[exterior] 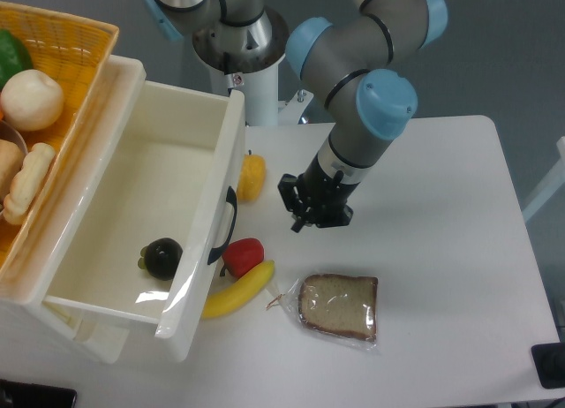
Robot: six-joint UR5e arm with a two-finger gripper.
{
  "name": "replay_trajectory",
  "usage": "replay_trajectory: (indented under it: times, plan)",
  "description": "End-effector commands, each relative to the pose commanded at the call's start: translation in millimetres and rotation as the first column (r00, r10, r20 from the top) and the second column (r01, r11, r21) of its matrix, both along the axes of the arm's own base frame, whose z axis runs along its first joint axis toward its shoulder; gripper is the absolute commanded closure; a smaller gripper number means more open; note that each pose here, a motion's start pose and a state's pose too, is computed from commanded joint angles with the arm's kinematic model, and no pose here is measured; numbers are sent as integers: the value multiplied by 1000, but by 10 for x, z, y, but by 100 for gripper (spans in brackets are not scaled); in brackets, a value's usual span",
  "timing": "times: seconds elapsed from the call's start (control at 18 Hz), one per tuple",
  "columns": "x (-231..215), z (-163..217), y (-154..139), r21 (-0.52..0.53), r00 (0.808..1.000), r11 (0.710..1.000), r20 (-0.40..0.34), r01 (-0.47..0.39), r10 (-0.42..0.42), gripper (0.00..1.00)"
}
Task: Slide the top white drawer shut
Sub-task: 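Lower the gripper against the drawer front beside its black handle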
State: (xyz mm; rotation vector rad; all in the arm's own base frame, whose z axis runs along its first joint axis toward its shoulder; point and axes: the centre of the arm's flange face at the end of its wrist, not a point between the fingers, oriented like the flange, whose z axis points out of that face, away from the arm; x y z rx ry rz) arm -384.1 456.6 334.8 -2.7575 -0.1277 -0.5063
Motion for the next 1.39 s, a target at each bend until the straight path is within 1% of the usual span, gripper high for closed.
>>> replay_trajectory:
  times: [0.11,0.44,0.78,1.39]
  plan:
    - [49,39,69,24,1000,1000,25,-18,17,100]
    - [80,46,119,72,997,997,75,-36,30,100]
    - [236,12,237,84,995,996,98,-12,4,100]
    - [363,101,261,94,991,996,131,-6,-7,100]
